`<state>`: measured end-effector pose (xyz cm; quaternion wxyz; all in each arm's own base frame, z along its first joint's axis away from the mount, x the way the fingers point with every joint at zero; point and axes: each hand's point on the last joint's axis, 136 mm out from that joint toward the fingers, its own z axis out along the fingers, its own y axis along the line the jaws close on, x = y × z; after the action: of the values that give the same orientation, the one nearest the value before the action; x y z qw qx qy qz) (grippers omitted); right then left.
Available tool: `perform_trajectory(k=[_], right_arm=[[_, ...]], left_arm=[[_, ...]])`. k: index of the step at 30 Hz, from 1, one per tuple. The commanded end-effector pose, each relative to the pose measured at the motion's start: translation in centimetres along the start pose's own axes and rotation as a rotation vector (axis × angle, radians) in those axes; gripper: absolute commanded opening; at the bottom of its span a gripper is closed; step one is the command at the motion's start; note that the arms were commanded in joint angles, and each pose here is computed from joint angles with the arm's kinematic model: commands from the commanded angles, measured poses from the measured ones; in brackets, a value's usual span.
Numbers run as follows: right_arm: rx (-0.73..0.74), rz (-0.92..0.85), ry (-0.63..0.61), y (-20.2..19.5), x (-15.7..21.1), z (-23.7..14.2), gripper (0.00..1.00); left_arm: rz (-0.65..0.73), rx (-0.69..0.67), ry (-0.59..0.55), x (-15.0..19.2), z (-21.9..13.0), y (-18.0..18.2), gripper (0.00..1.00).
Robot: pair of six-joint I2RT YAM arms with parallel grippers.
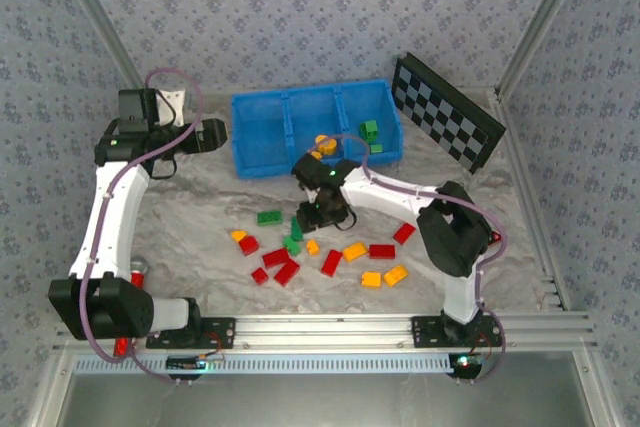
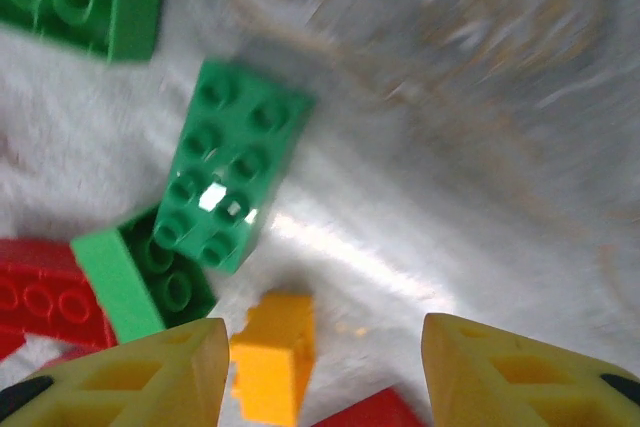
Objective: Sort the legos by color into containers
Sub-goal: Pick up the lego from the bottom-center of the table.
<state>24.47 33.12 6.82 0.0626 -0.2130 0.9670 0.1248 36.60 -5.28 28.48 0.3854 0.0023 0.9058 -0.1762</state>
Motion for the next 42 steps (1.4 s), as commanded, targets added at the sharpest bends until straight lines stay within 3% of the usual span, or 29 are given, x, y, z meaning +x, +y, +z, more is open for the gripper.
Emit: perform_trajectory(k=[1,13,27,42], right_arm=[[-0.043,0.021,-0.006,2.0,1.0,-0.6,0.56],[0.003,-0.021,0.072,2.2,3.4,2.7,0.55],[0.065,-0.060,0.126,1.0,4.5,4.6,0.43],[0.157,-0.104,0.135,-1.0,4.6,4.7,0.45]], left_arm=[[0.000,0.030,-0.035,-0.5,-0.7,-0.6,0.99],[-0.001,0.032,-0.039,-0.5,-0.9,-0.7,0.99],[0.003,0.029,-0.042,-0.5,-1.0,-0.7,0.99],[0.003,0.024,-0.041,-0.5,-1.0,-0.6,0.99]])
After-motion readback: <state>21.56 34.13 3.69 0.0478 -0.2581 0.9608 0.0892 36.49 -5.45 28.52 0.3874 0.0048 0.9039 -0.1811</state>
